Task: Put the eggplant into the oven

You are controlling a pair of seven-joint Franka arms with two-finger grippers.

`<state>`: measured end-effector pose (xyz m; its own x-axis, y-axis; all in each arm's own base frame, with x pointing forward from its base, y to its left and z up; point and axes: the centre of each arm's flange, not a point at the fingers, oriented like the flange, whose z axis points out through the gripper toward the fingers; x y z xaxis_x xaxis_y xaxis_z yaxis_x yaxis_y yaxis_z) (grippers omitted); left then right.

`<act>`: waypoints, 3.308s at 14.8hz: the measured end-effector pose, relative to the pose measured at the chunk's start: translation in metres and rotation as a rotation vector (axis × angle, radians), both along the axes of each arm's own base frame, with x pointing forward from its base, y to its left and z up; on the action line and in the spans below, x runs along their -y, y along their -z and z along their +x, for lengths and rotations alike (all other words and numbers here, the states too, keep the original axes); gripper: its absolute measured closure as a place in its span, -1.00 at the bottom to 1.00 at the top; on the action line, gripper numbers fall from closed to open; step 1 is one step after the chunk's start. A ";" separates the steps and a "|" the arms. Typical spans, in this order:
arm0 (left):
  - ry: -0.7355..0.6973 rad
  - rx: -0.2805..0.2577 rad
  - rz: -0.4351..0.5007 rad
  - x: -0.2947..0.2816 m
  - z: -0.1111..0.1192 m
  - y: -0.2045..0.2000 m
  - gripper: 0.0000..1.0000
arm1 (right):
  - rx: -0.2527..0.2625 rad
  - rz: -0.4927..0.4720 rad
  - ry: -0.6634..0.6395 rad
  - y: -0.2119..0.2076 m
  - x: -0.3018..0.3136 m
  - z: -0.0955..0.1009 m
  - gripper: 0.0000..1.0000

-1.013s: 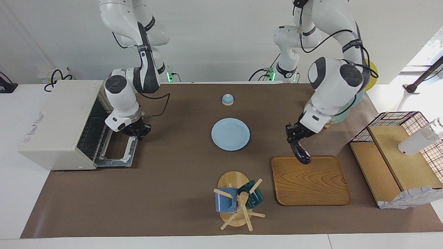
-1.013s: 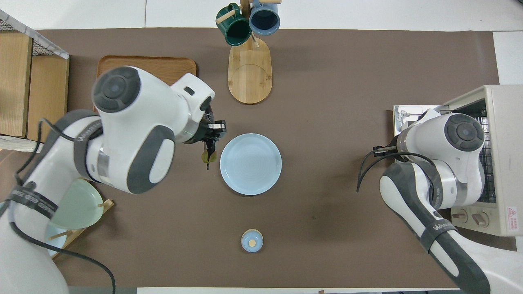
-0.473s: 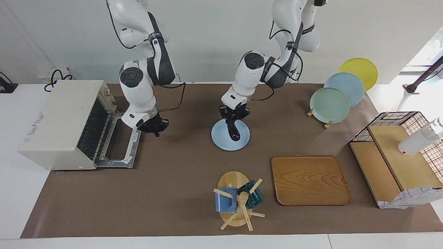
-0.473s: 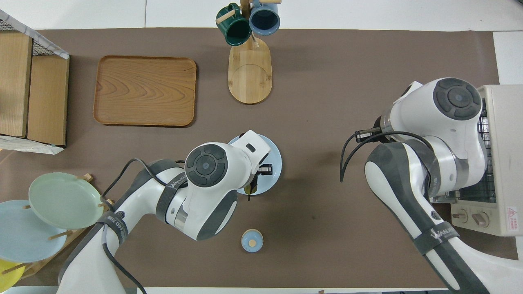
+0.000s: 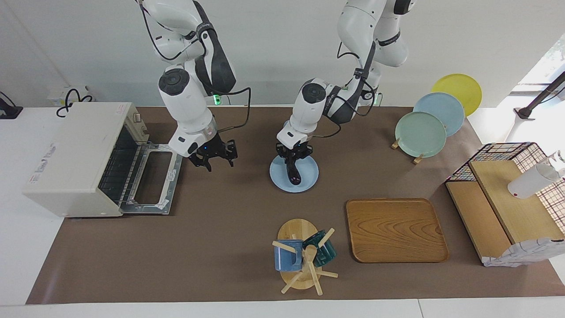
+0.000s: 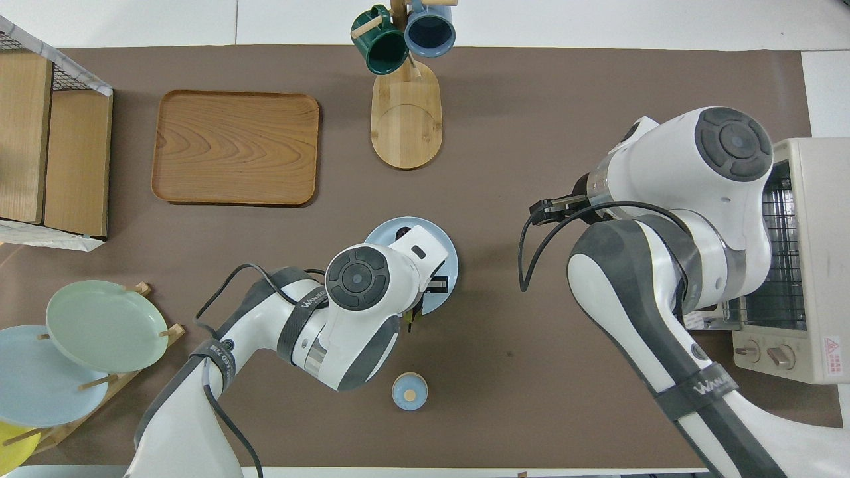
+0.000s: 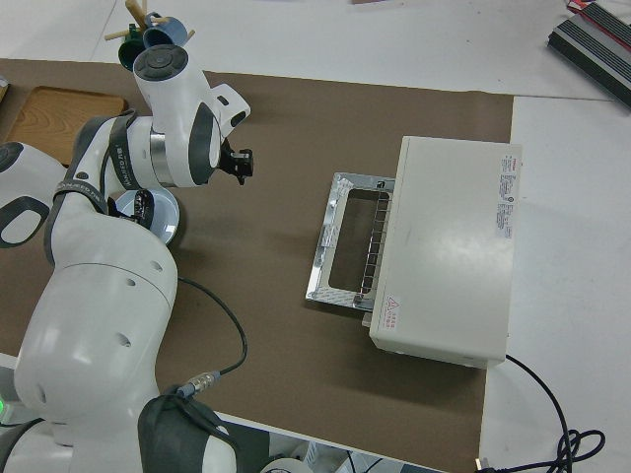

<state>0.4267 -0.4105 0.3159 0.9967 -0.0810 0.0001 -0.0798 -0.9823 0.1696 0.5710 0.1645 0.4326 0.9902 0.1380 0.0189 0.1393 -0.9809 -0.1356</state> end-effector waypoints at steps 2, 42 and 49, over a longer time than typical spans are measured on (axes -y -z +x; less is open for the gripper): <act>-0.011 0.006 -0.002 -0.005 0.006 -0.004 0.23 | -0.005 -0.001 0.001 0.003 0.000 0.001 -0.96; 0.024 -0.093 0.136 -0.346 0.122 -0.287 -1.00 | 0.154 -0.131 -0.061 0.121 -0.314 -0.113 0.88; 0.033 -0.092 0.138 -0.349 0.122 -0.287 -1.00 | 0.103 -0.391 -0.143 0.037 -0.147 -0.026 0.96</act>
<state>0.5487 -0.0616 0.6027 0.9888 -0.1071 -0.1043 -0.1033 -0.9938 0.0414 0.5452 0.3116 0.3953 0.9564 0.2900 0.0361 0.2706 -0.9255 0.2649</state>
